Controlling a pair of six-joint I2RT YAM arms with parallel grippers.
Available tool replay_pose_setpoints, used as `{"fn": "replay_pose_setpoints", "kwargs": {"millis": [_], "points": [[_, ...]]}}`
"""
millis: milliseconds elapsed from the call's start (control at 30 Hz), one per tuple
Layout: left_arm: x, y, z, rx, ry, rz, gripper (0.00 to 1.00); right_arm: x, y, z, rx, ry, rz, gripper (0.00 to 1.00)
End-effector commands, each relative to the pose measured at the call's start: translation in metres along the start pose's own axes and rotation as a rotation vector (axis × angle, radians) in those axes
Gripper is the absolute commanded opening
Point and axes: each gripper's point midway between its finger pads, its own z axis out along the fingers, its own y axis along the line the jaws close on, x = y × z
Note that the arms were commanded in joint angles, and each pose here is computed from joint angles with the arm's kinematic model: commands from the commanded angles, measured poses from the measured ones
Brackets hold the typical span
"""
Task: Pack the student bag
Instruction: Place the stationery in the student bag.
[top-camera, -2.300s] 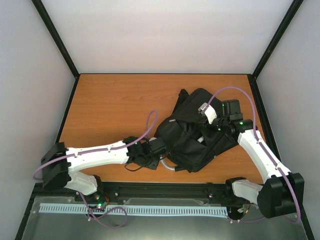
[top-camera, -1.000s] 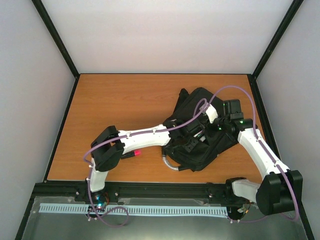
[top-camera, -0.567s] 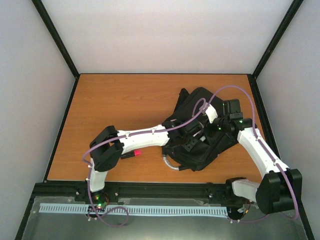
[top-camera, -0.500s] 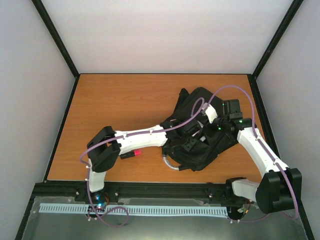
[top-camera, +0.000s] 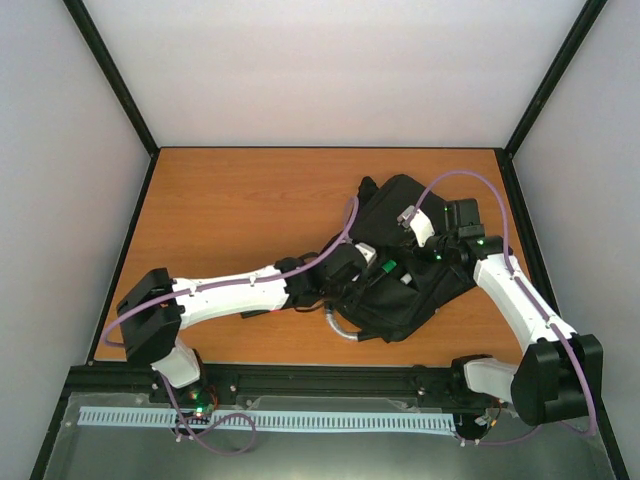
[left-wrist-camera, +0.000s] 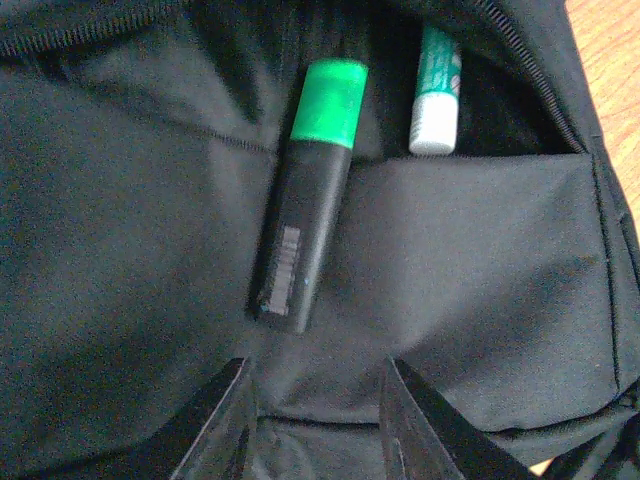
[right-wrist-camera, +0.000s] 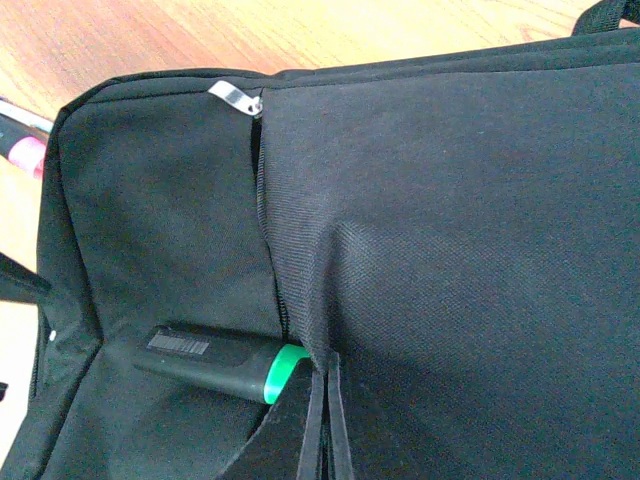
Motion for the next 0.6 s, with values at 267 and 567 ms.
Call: {"fn": "replay_pose_setpoints", "kwargs": {"millis": [267, 567], "points": [[0.034, 0.010, 0.026, -0.013, 0.065, -0.133, 0.01, -0.005, 0.005, 0.002, -0.032, -0.021, -0.017, 0.03], [0.027, 0.007, 0.050, -0.034, 0.060, -0.100, 0.01, -0.005, 0.005, 0.002, -0.032, -0.021, -0.017, 0.03]]}}
